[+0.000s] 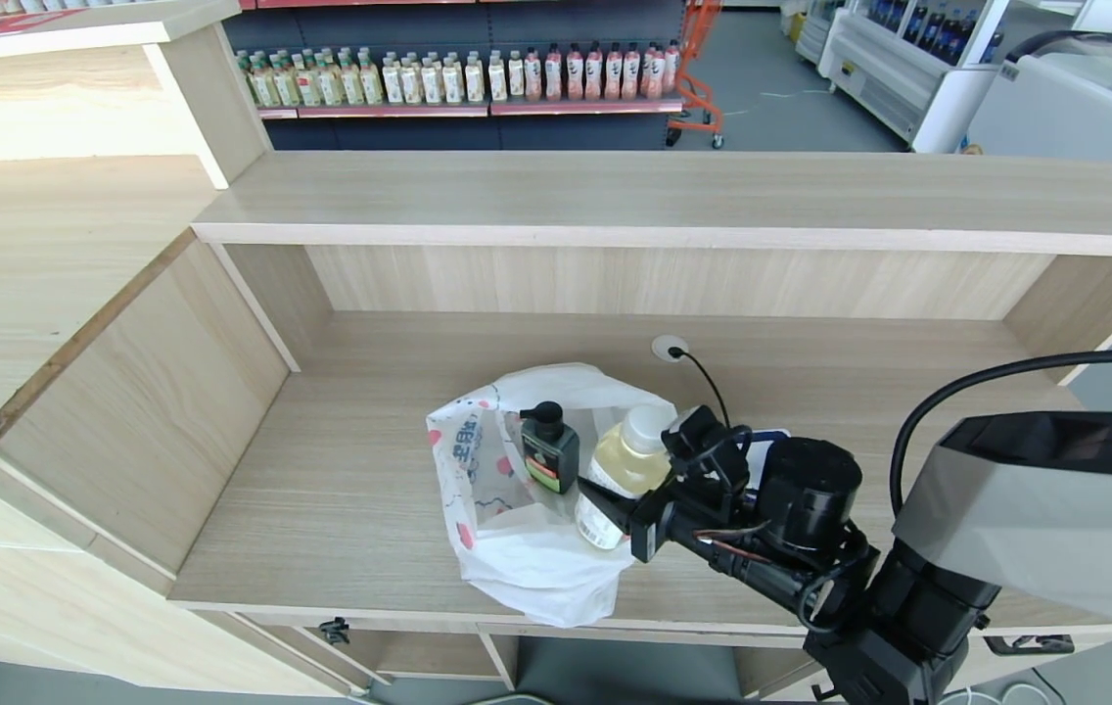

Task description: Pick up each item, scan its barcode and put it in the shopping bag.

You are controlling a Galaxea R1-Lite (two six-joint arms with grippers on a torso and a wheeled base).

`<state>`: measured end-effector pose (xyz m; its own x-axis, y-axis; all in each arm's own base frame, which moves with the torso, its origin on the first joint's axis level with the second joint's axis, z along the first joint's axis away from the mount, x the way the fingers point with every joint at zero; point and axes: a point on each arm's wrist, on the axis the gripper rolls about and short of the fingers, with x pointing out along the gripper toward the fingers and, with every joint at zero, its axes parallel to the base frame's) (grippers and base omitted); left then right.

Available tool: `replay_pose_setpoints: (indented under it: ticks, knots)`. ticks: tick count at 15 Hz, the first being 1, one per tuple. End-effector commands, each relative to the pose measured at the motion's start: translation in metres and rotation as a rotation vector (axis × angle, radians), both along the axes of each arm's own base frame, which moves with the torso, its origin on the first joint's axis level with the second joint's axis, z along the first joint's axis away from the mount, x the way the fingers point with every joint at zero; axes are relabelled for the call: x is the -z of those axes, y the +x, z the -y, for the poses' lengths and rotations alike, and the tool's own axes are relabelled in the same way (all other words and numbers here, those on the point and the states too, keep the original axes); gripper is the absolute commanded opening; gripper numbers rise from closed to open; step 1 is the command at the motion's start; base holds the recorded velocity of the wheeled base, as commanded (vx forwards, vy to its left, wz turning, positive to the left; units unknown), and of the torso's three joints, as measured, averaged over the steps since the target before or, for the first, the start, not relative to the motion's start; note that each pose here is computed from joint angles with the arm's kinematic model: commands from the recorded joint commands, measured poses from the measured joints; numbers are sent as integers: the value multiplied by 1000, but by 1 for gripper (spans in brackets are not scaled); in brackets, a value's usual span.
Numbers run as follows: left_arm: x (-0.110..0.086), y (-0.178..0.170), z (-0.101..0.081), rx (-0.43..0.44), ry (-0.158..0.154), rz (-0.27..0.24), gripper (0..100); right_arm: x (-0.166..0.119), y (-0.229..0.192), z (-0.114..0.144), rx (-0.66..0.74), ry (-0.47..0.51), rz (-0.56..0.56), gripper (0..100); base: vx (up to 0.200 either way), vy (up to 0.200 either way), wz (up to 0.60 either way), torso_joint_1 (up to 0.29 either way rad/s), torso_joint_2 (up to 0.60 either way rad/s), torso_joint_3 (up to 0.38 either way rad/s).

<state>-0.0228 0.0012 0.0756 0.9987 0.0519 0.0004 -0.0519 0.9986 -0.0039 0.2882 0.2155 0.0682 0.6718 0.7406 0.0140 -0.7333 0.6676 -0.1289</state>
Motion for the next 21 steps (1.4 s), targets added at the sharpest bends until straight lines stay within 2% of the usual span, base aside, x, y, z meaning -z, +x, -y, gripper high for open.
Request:
replay_pose_setpoints:
  ticks: [1, 9, 21]
  knots:
    - [0, 0, 0, 0, -1, 0, 100, 4, 4, -1, -13, -2, -1, 0, 0, 0, 0, 0, 0, 0]
    - [0, 0, 0, 0, -1, 1, 100, 5, 16, -4, -22, 13, 19, 0, 0, 0, 0, 0, 0, 0]
    - [0, 0, 0, 0, -1, 1, 100, 22, 28, 5, 11, -29, 11, 0, 0, 0, 0, 0, 0, 0]
